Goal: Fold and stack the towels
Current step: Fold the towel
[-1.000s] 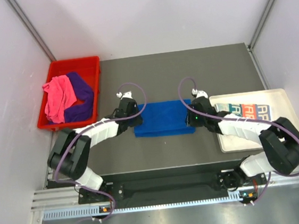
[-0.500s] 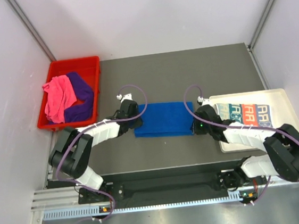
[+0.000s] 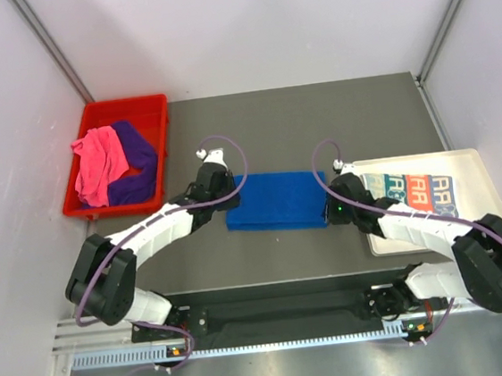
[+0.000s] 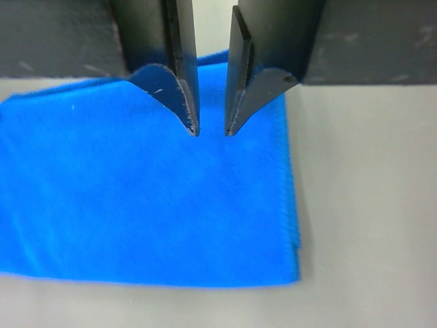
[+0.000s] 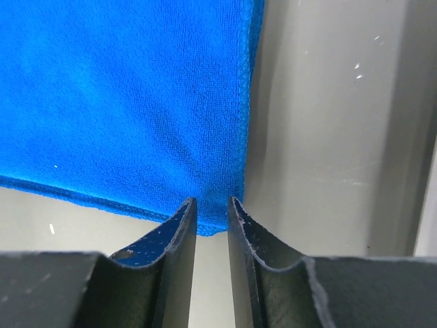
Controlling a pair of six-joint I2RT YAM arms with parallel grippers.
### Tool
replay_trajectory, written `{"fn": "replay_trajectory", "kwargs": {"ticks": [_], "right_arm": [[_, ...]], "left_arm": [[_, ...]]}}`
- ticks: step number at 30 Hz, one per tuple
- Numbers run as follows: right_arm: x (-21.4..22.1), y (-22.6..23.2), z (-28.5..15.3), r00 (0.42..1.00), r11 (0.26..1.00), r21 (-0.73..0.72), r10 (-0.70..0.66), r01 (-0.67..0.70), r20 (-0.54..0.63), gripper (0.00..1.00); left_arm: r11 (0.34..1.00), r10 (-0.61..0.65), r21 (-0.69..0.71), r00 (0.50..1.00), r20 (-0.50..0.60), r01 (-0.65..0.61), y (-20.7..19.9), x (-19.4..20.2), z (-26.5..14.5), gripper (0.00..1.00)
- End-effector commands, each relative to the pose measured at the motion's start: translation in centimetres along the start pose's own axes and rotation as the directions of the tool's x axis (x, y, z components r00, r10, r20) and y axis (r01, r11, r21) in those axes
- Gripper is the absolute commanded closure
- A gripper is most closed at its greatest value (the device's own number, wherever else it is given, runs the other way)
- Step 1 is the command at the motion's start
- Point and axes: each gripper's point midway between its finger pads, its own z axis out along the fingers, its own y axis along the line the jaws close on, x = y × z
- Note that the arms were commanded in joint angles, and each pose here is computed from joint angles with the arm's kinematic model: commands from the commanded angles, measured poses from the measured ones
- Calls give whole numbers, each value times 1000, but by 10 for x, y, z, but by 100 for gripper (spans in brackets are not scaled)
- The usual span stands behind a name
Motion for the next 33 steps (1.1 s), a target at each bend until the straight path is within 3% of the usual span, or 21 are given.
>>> {"fn": "replay_trajectory", "kwargs": {"ticks": [1, 9, 19, 22, 26, 29, 33], "right_arm": [[-25, 12, -11, 998, 1000, -10, -10, 11, 63, 75], [-19, 8, -10, 998, 1000, -1, -8, 8, 54, 75], [2, 0, -6, 1000, 1000, -4, 10, -10, 21, 75], [8, 0, -3, 1000, 1000, -7, 16, -16, 18, 67], [10, 3, 0, 1000, 1000, -18, 18, -17, 10, 65], [15, 8, 0, 1000, 1000, -30, 8, -8, 0, 74], [21, 18, -4, 1000, 998, -55, 2, -2, -3, 80]], "left_arm": [[999, 29, 16, 998, -51, -29, 2, 25, 0, 75], [999, -11, -33, 988, -151, 6, 30, 84, 6, 82], [992, -16, -125, 990, -143, -2, 46, 83, 5, 84], [988, -16, -157, 988, -155, -9, 51, 86, 4, 85], [982, -24, -189, 987, -158, -6, 57, 87, 4, 85], [968, -44, -251, 989, -143, 7, 63, 81, 3, 89], [930, -54, -369, 988, -145, -4, 81, 76, -4, 91]]}}
